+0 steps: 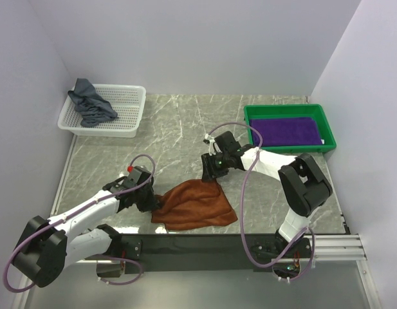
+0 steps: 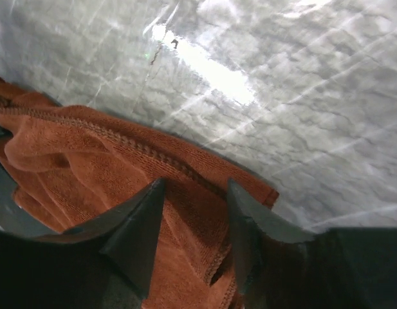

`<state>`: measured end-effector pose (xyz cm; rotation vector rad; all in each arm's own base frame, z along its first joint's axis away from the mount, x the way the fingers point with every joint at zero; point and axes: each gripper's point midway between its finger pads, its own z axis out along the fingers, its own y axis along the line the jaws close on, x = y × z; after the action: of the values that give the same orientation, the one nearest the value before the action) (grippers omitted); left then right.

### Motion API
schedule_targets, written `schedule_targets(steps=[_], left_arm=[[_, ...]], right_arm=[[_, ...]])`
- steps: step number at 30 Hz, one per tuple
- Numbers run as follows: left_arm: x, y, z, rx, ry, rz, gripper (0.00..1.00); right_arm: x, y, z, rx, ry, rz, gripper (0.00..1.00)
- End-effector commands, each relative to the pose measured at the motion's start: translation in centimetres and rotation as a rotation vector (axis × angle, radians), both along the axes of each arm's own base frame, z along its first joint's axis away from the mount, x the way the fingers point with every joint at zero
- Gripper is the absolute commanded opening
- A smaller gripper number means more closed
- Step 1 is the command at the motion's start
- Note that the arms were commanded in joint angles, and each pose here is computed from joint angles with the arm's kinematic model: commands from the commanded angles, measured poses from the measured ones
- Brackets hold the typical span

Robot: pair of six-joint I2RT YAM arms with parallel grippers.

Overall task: Fold and stack the towels
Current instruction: Flatten out the crumpled towel

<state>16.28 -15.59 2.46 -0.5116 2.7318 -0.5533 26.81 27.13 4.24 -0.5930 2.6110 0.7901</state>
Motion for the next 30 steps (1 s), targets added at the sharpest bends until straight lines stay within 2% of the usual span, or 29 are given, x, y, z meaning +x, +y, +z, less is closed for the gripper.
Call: schedule_targets(steps=[1, 4, 6, 8, 10, 18, 23, 26, 30], left_arm=[[0.3, 0.1, 0.0, 0.006, -0.019, 0.012, 0.01], [0.3, 0.1, 0.1, 0.006, -0.019, 0.013, 0.01], [0.3, 0.1, 0.1, 0.007, -0.018, 0.014, 0.01], [0.3, 0.1, 0.1, 0.006, -0.021, 0.016, 0.01], [0.3, 0.1, 0.1, 0.005, -0.020, 0.015, 0.01], [0.3, 0.0, 0.3, 0.004, -0.022, 0.010, 0.01], [0.4, 0.0, 0.5, 0.000, -0.024, 0.014, 0.01], [0.3, 0.0, 0.4, -0.001, -0.021, 0.013, 0.01], [0.4, 0.0, 0.6, -0.004, -0.030, 0.017, 0.01]], right_arm=[[0.1, 1.5, 1.0, 0.059, -0.036, 0.067, 0.42], [0.3, 1.5, 1.5, 0.062, -0.056, 0.072, 0.20], [0.3, 1.6, 2.2, 0.062, -0.073, 0.084, 0.19], [0.2, 1.7, 3.2, 0.073, -0.091, 0.098, 0.07], [-0.1, 1.9, 3.8, 0.080, -0.096, 0.116, 0.04], [-3.3, 2.8, 5.2, 0.104, -0.107, 0.212, 0.12], [-5.8, 3.0, 3.7, 0.088, -0.070, 0.255, 0.20], [-7.2, 3.1, 3.0, 0.067, -0.052, 0.288, 0.22], [-7.6, 2.7, 3.6, 0.044, -0.098, 0.274, 0.22]])
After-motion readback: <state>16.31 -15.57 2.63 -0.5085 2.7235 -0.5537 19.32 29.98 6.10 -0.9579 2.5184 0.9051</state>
